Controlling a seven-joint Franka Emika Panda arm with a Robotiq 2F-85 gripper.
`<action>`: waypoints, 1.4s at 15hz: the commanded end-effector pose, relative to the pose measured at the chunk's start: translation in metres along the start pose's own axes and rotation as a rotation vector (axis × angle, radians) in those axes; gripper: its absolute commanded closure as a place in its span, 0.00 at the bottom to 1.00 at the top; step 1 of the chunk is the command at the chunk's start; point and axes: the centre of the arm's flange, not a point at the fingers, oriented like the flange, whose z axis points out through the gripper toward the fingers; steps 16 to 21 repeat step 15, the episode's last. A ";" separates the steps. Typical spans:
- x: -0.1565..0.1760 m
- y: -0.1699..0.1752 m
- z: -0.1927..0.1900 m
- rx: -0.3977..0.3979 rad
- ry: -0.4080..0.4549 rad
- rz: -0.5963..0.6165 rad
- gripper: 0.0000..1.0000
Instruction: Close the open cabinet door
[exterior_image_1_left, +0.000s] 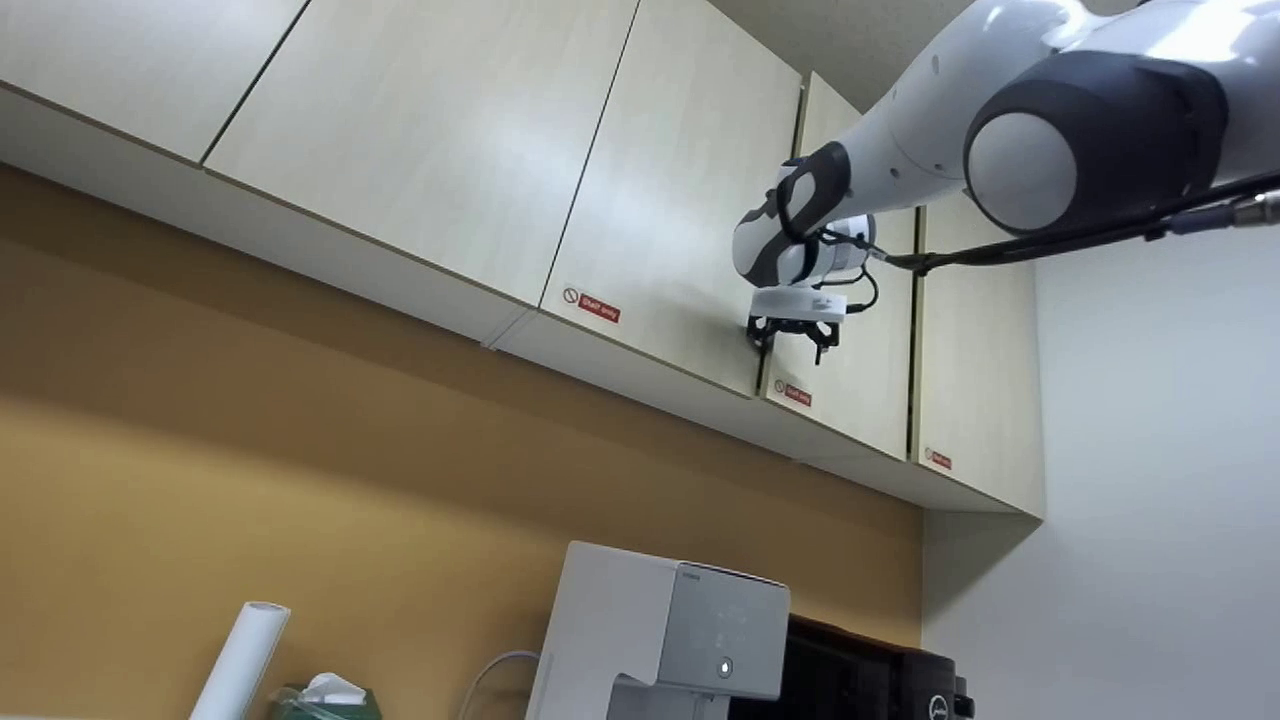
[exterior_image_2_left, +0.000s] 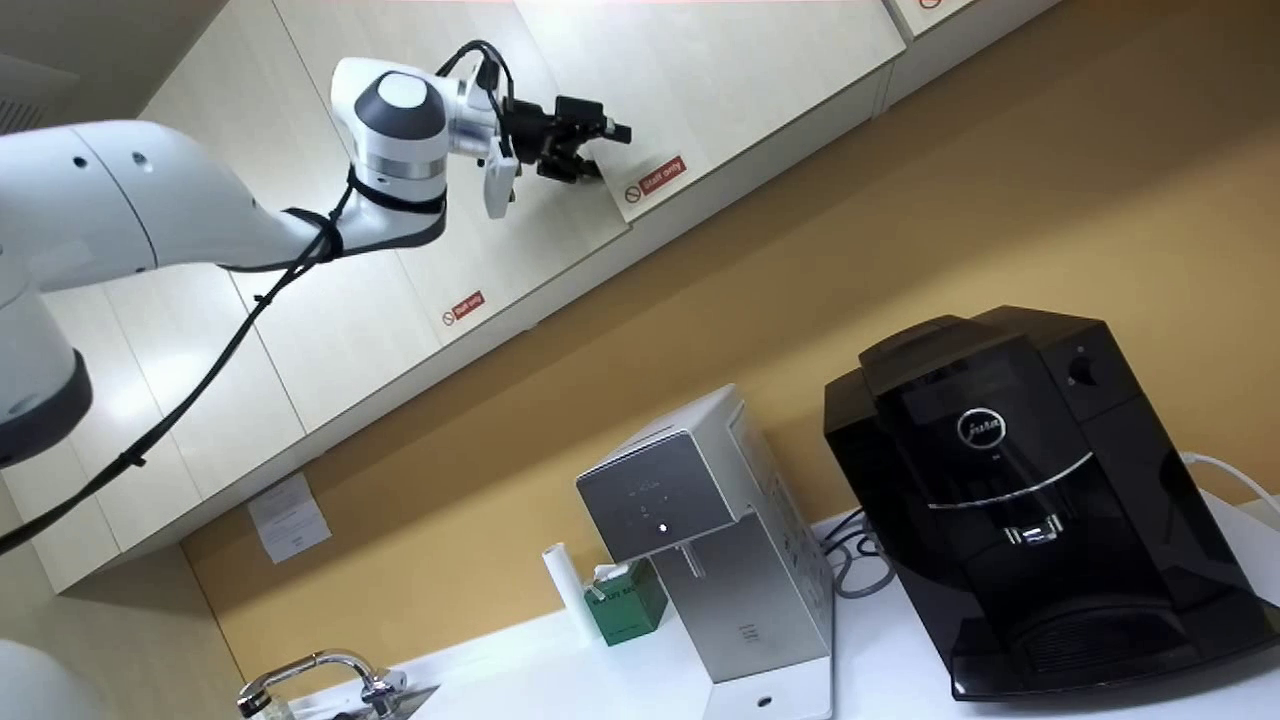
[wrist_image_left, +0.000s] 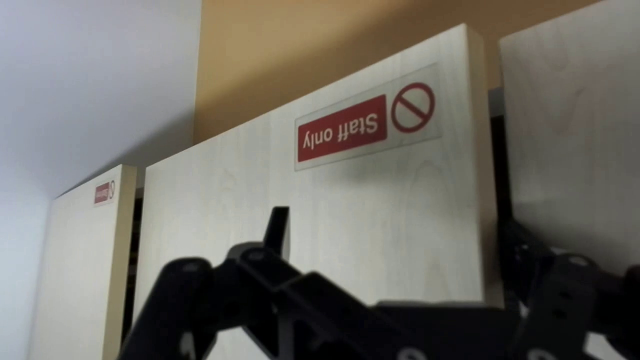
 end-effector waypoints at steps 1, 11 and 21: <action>0.014 0.003 -0.011 0.145 -0.085 -0.063 0.00; 0.035 0.027 -0.036 0.443 -0.264 -0.172 0.00; 0.036 0.035 -0.036 0.500 -0.354 -0.235 0.00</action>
